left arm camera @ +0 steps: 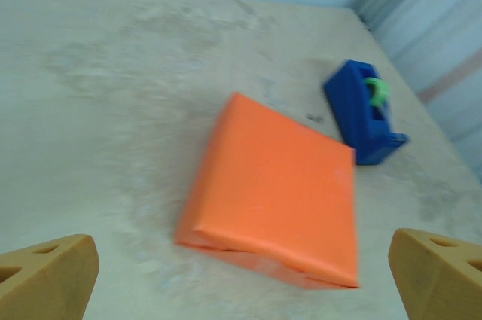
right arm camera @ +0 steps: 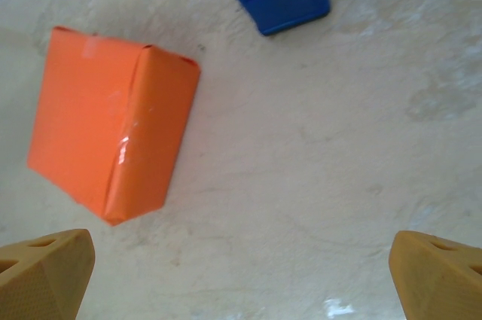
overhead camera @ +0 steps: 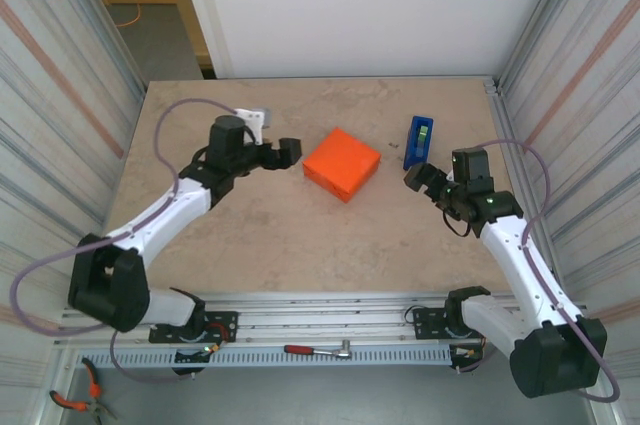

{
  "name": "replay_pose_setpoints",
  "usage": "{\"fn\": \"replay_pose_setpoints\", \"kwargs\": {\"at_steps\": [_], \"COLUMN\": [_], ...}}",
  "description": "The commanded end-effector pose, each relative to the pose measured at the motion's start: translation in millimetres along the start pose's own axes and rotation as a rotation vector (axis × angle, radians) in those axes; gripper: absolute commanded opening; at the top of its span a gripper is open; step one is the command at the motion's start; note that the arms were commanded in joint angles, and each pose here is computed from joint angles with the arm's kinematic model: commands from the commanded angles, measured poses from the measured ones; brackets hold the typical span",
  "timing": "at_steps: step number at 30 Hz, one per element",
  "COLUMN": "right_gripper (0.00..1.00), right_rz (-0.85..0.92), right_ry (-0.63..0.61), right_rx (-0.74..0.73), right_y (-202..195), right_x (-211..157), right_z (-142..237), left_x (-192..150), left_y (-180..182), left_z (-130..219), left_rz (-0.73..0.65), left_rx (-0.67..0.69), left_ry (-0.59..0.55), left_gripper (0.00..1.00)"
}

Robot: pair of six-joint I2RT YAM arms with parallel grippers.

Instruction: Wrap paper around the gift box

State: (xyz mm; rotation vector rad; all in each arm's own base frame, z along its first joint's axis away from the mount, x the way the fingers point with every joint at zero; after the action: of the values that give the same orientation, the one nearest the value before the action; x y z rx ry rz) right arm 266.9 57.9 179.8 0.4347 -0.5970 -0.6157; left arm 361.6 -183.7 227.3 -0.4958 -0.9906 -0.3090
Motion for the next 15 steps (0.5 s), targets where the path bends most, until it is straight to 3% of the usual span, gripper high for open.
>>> {"fn": "replay_pose_setpoints", "kwargs": {"at_steps": [1,5,12,15], "right_gripper": [0.99,0.99,0.98,0.98], "right_rz": [0.052,0.05,0.111,0.138], "right_ry": [-0.055,-0.111,-0.319,-0.384], "right_rx": [-0.098,-0.157,-0.269,-0.344], "right_y": [-12.0,-26.1,-46.7,-56.1], "right_x": [16.4,27.1,59.9,70.6], "right_z": [-2.8,-14.5,-17.8,-14.5], "left_x": [-12.2,-18.4,-42.3,-57.7], "left_y": [47.1,92.9,175.2,187.3], "left_z": [25.9,55.7,113.0,123.9], "left_rz": [-0.043,-0.104,-0.154,-0.169], "left_rx": [0.18,0.341,0.778,0.85], "left_ry": [-0.011,-0.102,-0.182,-0.22], "left_gripper": [0.99,0.99,0.99,0.99]}}
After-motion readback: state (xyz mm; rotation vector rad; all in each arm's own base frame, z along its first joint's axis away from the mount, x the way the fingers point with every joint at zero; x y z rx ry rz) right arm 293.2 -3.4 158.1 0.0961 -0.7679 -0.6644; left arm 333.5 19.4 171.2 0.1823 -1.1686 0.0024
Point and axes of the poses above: each hand's point on the last joint's axis, 136 mm out from that joint toward the fingers, its own z axis back along the fingers, its own y axis along the line the jaws close on, x = y × z, the point moved 2 cm from there along z, back along the fingers, and after that the axes turned 8 degrees about -z, right-handed, at the moved point
